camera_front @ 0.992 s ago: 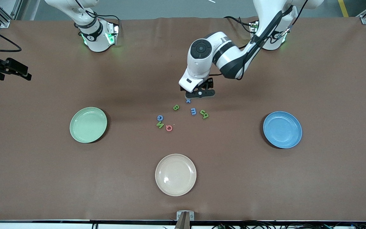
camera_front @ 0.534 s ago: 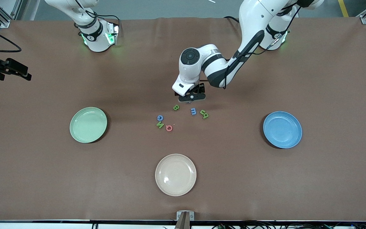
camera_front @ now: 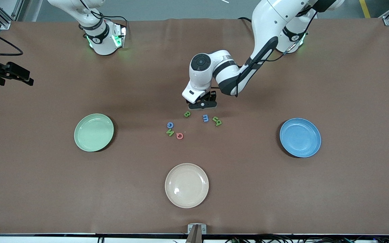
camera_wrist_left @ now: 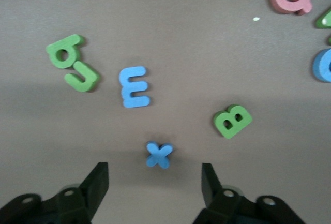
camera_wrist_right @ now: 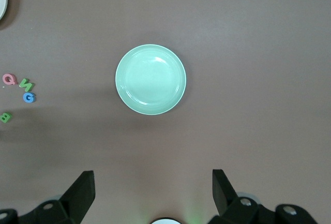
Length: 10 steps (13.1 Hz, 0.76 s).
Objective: Sort upper and lower case letters into plates
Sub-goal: 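Lower the left gripper and grasp the blue x letter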
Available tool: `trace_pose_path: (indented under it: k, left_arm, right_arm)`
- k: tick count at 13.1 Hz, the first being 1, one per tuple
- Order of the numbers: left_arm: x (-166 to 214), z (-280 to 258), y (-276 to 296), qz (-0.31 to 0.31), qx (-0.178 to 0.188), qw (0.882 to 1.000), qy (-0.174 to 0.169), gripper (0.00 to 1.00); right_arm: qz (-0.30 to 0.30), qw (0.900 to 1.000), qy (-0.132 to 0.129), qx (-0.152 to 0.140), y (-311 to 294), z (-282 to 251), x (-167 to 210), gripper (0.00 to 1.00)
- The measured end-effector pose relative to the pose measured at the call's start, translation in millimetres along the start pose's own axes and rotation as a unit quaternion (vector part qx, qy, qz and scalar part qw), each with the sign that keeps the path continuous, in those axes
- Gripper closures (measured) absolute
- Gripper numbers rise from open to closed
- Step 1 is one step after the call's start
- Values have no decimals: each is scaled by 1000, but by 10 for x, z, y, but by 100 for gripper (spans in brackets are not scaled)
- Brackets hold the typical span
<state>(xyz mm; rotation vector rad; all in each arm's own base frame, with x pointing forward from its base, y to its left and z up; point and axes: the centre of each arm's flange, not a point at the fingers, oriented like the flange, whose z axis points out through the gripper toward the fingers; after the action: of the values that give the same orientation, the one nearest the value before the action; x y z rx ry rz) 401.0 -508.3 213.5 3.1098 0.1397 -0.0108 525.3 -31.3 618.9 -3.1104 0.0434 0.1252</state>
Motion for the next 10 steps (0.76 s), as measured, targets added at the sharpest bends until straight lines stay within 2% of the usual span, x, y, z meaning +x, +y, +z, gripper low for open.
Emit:
trace_pose_path:
  k: [2, 7, 10]
  left_arm:
    - [-8, 38, 61, 3, -6, 1000, 0, 21]
    - [-35, 213, 80, 39, 10, 999, 19, 22]
    - [-73, 297, 85, 53, 16, 998, 22, 26]
  right_arm:
    - [0, 1000, 1, 0, 0, -6, 0, 0]
    - [0, 1000, 5, 0, 0, -49, 0, 0]
    - [0, 1000, 5, 0, 0, -49, 0, 0]
